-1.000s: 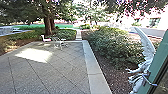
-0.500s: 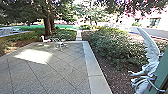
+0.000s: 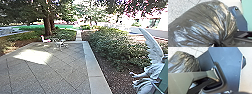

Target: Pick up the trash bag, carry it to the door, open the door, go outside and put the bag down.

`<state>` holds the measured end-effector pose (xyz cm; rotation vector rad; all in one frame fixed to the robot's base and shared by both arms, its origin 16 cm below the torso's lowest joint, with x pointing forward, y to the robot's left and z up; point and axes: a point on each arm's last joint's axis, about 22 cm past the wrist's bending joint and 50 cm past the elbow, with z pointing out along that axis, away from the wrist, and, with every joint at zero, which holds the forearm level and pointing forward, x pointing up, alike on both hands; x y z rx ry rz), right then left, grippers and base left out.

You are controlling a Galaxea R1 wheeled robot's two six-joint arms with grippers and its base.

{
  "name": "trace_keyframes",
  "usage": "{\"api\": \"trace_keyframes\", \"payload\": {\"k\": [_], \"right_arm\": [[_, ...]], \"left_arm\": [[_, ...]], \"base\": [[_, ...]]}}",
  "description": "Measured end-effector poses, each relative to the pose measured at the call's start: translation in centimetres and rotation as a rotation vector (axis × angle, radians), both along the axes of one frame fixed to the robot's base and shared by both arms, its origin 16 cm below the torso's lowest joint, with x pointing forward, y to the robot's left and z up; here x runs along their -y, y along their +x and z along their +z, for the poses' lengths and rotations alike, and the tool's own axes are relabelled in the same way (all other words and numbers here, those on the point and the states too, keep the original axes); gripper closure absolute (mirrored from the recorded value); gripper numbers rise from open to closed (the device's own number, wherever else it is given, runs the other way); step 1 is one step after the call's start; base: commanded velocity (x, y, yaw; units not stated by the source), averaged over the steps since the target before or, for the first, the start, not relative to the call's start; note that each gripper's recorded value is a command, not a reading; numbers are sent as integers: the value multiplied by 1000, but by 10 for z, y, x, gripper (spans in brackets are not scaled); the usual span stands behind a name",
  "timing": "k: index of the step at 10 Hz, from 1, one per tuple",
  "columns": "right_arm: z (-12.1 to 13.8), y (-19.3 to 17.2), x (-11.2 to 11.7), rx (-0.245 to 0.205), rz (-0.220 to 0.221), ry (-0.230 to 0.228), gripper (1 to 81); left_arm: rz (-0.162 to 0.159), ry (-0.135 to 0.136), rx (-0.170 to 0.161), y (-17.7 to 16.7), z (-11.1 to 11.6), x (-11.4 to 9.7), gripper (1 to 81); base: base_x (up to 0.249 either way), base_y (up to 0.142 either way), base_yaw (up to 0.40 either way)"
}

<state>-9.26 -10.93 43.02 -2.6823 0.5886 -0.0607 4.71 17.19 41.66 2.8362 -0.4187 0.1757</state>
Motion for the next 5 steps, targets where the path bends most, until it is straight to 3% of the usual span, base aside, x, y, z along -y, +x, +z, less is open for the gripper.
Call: {"api": "trace_keyframes", "payload": {"k": [4,5], "right_arm": [[0,-2,0,-2,2,0,10],[0,-1,1,-3,17,0,10]], "left_arm": [[6,6,-9,-6,0,-8,811],[27,7,-3,-2,0,-10,811]], "base": [[0,0,0],[0,0,0]]}}
